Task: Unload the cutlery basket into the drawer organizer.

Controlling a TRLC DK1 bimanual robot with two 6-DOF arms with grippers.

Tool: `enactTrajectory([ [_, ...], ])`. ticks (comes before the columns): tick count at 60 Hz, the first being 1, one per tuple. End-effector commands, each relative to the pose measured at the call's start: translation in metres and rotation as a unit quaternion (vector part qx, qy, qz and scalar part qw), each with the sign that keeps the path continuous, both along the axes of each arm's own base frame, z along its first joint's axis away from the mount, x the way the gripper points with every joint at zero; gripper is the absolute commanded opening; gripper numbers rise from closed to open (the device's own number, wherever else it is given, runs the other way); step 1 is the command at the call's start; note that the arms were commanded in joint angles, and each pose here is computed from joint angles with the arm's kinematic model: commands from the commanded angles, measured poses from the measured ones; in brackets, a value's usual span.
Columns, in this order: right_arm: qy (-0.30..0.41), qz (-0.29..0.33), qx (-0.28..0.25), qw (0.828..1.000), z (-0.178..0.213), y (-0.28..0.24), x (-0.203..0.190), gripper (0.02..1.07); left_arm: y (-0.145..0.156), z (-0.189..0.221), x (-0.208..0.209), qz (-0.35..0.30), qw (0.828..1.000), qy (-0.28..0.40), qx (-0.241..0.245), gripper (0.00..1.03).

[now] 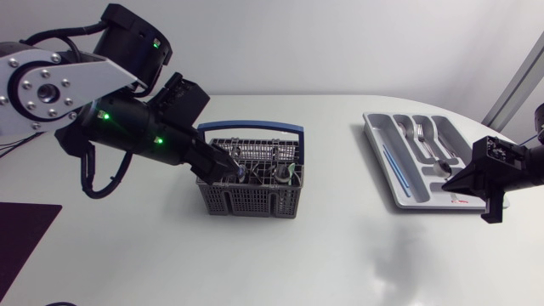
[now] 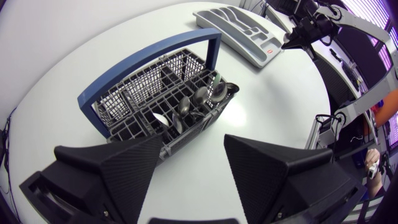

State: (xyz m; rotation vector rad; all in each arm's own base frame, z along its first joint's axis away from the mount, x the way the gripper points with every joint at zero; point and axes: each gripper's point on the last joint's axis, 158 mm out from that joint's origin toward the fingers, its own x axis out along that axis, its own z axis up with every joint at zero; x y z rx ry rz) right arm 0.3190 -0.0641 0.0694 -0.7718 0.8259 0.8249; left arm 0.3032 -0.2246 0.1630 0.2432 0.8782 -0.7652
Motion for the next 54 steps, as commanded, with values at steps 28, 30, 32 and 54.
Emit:
enactTrajectory([
  [28, 0.003, 0.024, -0.144, 0.989, -0.049, -0.108, 0.052, 0.08, 0.0, -0.009, 0.008, 0.025, 1.0, 0.001, 0.01, 0.7],
  [30, 0.004, 0.028, -0.161, 0.987, -0.057, -0.115, 0.054, 0.08, -0.001, -0.009, 0.008, 0.026, 1.0, 0.002, 0.009, 0.7],
  [32, 0.008, 0.027, -0.171, 0.985, -0.063, -0.12, 0.055, 0.08, -0.001, -0.011, 0.008, 0.029, 1.0, 0.004, 0.01, 0.7],
  [54, 0.018, 0.039, -0.24, 0.97, -0.098, -0.139, 0.045, 0.18, 0.004, -0.023, 0.012, 0.038, 0.999, -0.007, 0.034, 0.7],
])
